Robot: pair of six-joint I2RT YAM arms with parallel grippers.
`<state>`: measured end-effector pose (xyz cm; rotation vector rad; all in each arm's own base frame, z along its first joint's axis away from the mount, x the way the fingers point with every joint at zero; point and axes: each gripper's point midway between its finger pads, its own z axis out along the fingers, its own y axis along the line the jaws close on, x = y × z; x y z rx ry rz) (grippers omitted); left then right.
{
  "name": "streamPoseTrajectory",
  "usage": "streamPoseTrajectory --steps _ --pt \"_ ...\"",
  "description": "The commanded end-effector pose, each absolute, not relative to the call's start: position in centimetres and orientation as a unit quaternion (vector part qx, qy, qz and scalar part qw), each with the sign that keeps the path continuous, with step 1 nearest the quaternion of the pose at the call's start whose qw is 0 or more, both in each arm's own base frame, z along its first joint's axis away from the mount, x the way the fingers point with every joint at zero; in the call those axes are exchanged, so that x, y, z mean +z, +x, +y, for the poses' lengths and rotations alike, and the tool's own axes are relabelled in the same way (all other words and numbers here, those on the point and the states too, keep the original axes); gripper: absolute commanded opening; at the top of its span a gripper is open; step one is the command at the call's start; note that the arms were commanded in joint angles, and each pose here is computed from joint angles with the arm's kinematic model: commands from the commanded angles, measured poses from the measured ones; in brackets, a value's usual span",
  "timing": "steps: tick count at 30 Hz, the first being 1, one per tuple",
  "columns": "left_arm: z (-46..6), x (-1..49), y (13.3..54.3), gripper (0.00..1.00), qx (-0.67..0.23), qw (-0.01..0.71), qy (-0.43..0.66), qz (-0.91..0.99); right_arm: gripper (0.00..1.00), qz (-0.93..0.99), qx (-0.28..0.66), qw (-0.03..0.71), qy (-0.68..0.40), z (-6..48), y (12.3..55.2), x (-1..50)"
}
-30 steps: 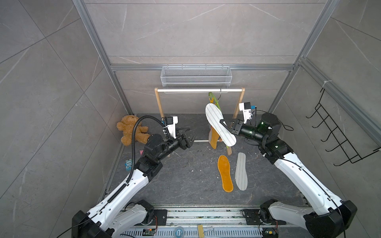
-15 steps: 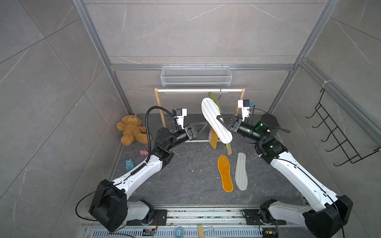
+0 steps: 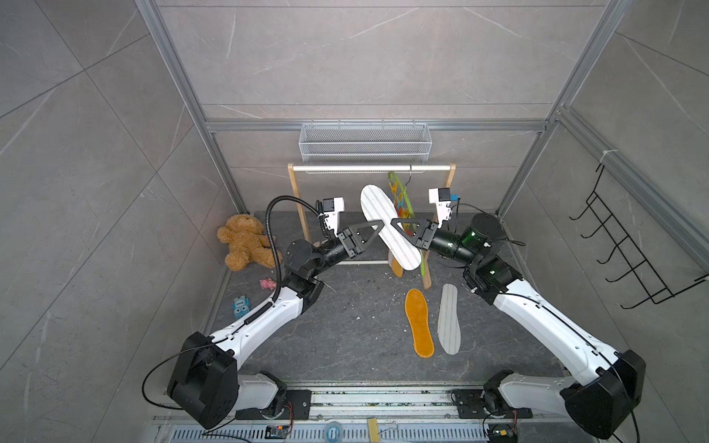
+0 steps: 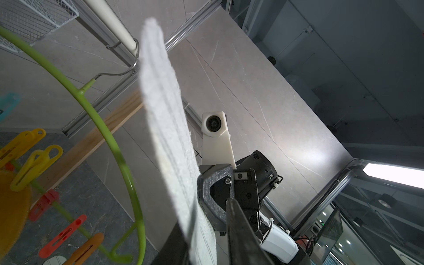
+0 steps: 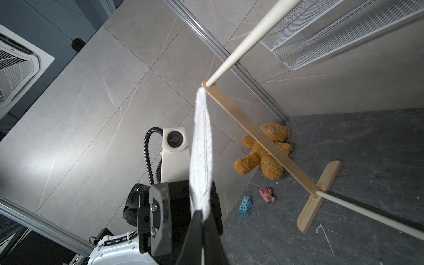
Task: Take the shoe insoles off the hanger
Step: Place the insole at the center of the board.
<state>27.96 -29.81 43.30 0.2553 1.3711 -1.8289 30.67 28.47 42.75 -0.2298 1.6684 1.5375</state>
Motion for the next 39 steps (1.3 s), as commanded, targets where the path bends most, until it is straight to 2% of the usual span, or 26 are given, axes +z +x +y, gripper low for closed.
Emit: streamPoseTrajectory --steps 1,3,4,7,9,14,20,25,29,39 --pt "-29.0 46.1 27.5 0.14 -0.737 0.438 0.113 0.503 0.00 0.657 0.615 0.425 -0.092 28.6 30.7 43.0" --pt "-29.1 45.8 27.7 0.04 -0.733 0.436 0.112 0.510 0.00 0.662 0.609 0.426 -0.093 28.4 30.6 42.8" --pt "-29.2 45.5 27.9 0.00 -0.729 0.434 0.111 0.517 0.04 0.666 0.605 0.427 -0.093 28.3 30.6 42.7" --pt "-28.7 44.3 28.8 0.00 -0.715 0.431 0.101 0.542 0.29 0.681 0.580 0.437 -0.094 27.6 30.2 42.5" --pt "-28.0 43.3 29.3 0.00 -0.703 0.426 0.095 0.561 0.49 0.695 0.554 0.448 -0.096 26.9 29.9 42.3" --pt "-27.1 39.8 29.4 0.00 -0.637 0.403 0.114 0.647 0.67 0.726 0.491 0.468 -0.112 25.1 29.0 42.1" --pt "-26.7 32.7 28.2 0.00 -0.545 0.327 0.137 0.760 0.79 0.761 0.404 0.492 -0.130 22.4 28.0 41.8" --pt "-27.0 26.2 28.5 0.00 -0.539 0.263 0.092 0.795 0.86 0.784 0.305 0.533 -0.095 18.3 28.4 41.1" --pt "-28.2 20.7 28.8 0.00 -0.545 0.201 0.053 0.813 0.88 0.808 0.246 0.531 -0.071 15.8 28.1 40.1" --pt "-34.4 11.2 27.1 0.00 -0.526 0.094 0.031 0.845 0.93 0.820 0.207 0.532 -0.034 13.0 27.2 39.0"
